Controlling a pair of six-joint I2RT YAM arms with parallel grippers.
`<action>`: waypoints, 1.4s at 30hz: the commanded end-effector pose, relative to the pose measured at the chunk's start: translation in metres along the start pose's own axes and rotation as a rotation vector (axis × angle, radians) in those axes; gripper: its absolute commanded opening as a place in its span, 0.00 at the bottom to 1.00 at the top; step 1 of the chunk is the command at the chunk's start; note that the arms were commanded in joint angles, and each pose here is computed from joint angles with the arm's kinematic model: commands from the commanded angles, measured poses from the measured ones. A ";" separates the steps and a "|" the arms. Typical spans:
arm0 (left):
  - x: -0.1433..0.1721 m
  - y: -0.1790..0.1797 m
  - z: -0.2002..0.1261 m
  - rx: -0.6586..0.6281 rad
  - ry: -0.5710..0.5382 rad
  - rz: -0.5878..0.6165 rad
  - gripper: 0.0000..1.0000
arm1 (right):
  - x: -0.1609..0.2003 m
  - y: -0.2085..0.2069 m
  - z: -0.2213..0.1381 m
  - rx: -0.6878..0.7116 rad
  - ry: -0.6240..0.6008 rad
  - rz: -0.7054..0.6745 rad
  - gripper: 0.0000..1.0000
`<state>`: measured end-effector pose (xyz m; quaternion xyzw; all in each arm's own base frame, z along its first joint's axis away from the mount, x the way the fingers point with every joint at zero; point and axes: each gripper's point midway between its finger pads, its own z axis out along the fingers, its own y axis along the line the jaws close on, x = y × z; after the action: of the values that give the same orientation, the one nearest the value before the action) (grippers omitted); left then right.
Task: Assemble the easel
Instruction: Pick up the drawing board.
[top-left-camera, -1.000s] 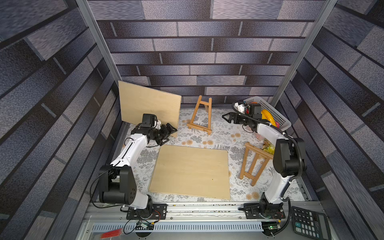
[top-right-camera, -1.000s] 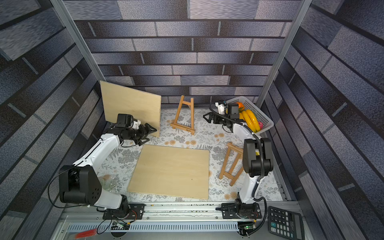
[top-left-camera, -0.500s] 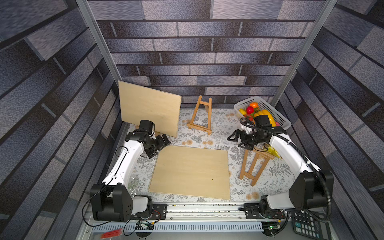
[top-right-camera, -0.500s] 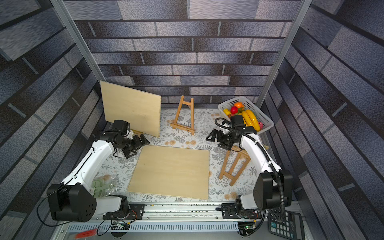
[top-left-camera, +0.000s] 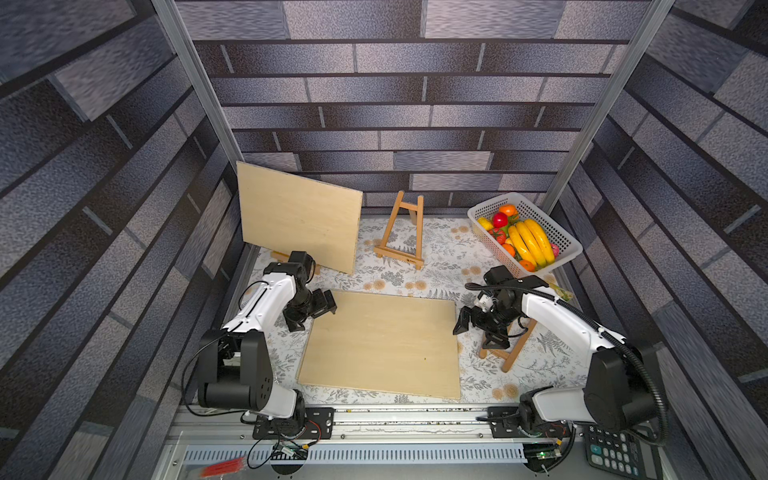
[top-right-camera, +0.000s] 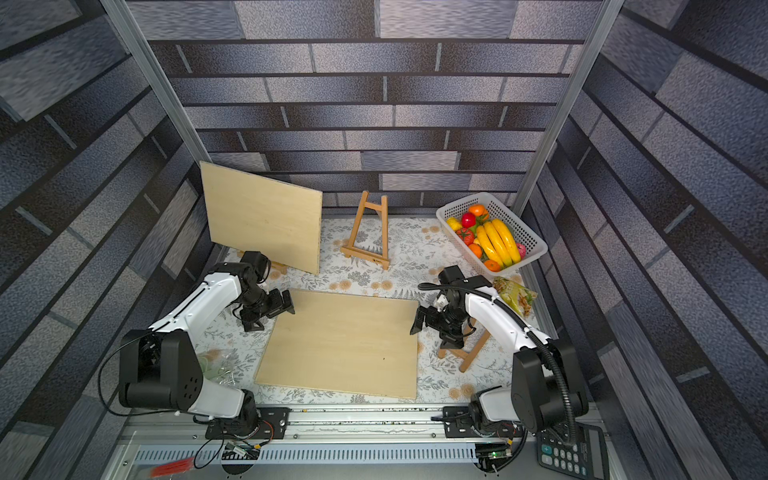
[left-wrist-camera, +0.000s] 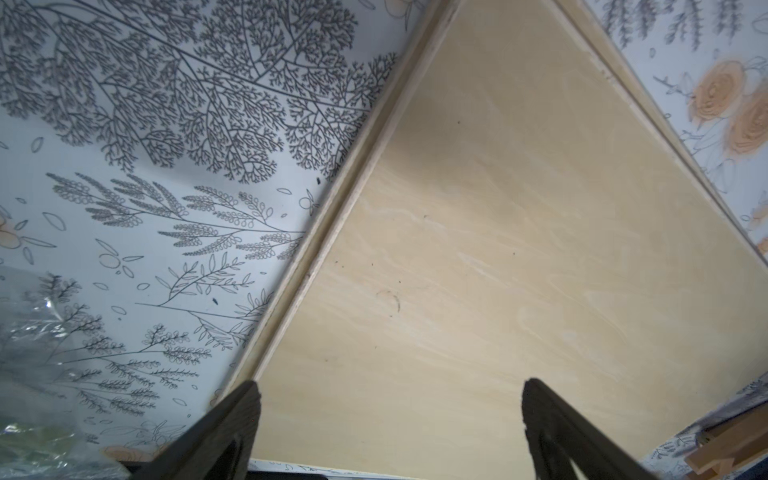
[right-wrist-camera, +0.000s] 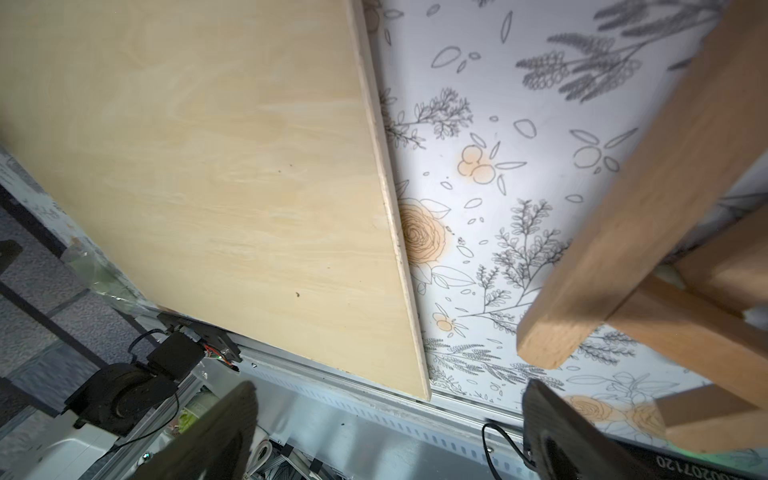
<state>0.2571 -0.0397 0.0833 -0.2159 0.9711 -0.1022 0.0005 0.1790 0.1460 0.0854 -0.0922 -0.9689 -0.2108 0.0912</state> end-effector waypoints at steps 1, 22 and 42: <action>-0.005 0.011 0.010 -0.042 -0.003 0.055 1.00 | -0.006 0.000 0.009 0.023 -0.058 0.041 1.00; 0.008 0.018 0.057 -0.016 0.083 0.123 1.00 | -0.034 0.021 0.056 0.013 -0.092 0.005 1.00; 0.009 0.015 0.036 -0.050 0.029 0.129 0.96 | -0.028 0.020 0.076 -0.067 -0.066 -0.020 0.98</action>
<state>0.2474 -0.0404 0.0312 -0.1484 0.9837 -0.0986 -0.0225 0.2118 0.1997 0.0394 -0.0895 -0.9593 -0.2659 0.0325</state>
